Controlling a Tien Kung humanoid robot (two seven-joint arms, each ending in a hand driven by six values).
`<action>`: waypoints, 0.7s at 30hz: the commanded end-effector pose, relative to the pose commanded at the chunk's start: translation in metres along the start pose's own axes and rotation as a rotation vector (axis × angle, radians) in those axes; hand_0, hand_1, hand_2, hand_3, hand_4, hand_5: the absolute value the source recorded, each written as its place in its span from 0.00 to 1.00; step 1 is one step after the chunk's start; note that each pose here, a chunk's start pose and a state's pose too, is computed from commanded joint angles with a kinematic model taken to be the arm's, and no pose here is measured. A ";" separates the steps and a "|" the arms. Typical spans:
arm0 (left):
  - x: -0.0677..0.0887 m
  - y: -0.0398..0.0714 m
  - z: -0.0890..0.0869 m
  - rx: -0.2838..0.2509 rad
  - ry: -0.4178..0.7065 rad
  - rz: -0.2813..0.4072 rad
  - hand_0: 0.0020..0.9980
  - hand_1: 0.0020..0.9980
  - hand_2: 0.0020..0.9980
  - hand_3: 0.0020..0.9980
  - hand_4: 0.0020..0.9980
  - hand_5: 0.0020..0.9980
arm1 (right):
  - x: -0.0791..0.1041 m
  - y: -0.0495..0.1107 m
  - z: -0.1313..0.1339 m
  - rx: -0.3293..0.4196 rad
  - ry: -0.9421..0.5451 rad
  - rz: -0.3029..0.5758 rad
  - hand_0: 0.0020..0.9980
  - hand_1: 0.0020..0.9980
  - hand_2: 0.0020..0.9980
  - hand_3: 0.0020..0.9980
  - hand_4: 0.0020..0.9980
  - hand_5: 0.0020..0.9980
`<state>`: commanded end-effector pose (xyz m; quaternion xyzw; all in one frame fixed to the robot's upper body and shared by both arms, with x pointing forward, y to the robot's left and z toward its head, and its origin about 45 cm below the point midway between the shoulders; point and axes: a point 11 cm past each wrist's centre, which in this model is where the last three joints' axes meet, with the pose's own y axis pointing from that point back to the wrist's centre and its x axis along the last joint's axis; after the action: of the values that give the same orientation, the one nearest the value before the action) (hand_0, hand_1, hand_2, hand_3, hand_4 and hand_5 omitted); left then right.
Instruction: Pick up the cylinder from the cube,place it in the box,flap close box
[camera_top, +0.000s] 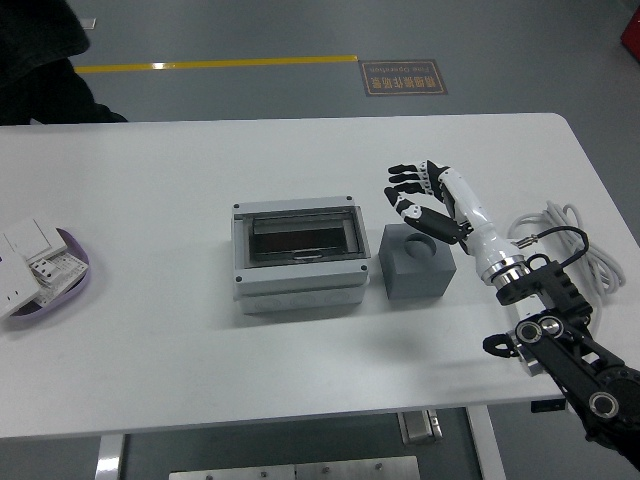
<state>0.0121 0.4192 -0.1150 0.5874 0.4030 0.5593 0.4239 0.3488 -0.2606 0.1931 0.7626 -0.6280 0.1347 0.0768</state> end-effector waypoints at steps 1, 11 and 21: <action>0.000 0.000 0.000 0.002 0.001 0.001 0.58 0.60 0.59 0.62 0.64 0.17 | 0.005 0.000 0.001 0.007 -0.032 0.025 0.71 0.64 0.66 0.66 0.70 0.38; 0.013 0.000 0.005 -0.004 -0.002 0.024 0.58 0.60 0.59 0.62 0.64 0.17 | 0.041 0.002 0.007 0.040 -0.184 0.189 0.72 0.64 0.62 0.66 0.74 0.28; 0.022 0.001 0.014 -0.025 -0.017 0.035 0.58 0.60 0.59 0.62 0.64 0.17 | 0.049 0.003 0.001 0.050 -0.147 0.213 0.60 0.63 0.62 0.68 0.73 0.10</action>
<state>0.0267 0.4386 -0.1072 0.5938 0.3822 0.5667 0.4245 0.3542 -0.3079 0.2069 0.7009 -0.7060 0.1014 -0.0031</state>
